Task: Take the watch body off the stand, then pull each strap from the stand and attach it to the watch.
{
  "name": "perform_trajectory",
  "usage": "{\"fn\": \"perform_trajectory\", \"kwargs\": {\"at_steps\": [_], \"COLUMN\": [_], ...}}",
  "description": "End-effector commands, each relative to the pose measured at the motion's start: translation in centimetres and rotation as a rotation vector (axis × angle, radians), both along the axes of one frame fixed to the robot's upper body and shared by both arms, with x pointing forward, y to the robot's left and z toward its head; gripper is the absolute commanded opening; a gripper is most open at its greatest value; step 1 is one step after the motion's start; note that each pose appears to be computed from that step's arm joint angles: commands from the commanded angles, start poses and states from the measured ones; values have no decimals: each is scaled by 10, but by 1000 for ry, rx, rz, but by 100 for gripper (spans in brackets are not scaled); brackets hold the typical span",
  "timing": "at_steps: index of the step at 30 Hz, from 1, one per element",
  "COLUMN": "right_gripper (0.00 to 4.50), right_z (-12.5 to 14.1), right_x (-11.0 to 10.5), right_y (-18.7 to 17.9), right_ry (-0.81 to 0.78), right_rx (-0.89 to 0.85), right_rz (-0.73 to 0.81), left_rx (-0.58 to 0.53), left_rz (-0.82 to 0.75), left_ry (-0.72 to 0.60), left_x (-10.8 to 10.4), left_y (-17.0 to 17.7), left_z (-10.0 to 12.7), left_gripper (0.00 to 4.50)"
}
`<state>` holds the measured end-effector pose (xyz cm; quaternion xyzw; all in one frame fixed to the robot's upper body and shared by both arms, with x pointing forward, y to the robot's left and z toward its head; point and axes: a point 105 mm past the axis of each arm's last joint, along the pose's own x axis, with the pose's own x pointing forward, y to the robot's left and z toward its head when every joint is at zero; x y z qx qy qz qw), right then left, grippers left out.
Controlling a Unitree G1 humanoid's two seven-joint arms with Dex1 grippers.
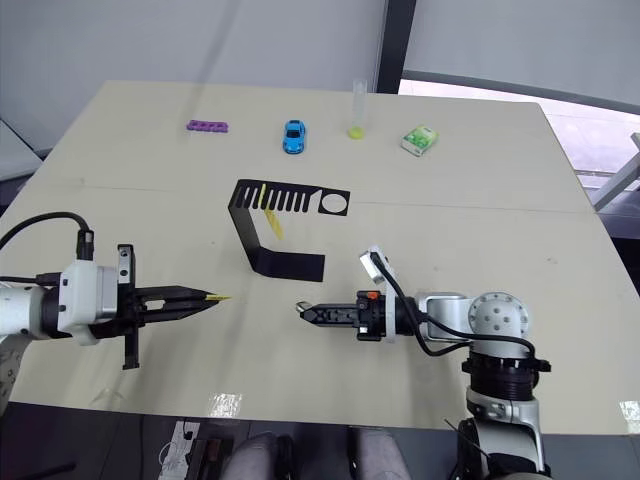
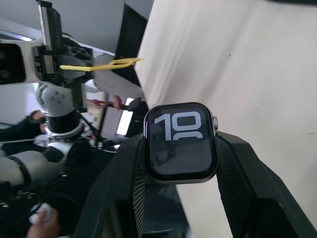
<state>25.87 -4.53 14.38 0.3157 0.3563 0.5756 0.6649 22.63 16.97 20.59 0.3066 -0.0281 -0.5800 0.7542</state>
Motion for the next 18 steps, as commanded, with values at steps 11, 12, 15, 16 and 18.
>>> {"fn": "perform_trajectory", "kwargs": {"at_steps": [11, 12, 15, 16, 18], "right_gripper": [150, 150, 150, 150, 150], "right_z": [9, 10, 11, 11, 12], "right_x": [-10, -10, -11, -11, -10], "right_y": [13, 14, 15, 15, 16], "right_ry": [68, 72, 83, 87, 94], "right_rx": [43, 43, 38, 36, 33], "right_rz": [57, 55, 45, 39, 29], "left_rx": [106, 124, 140, 141, 143], "left_rz": [-64, -66, -90, -103, -113], "left_ry": [-83, -88, -68, -58, -52], "left_x": [12, 13, 12, 10, 9], "left_y": [-30, -31, -34, -35, -35], "left_z": [2, 0, -4, -5, -5], "left_gripper": [0, 0, 0, 0, 0]}}
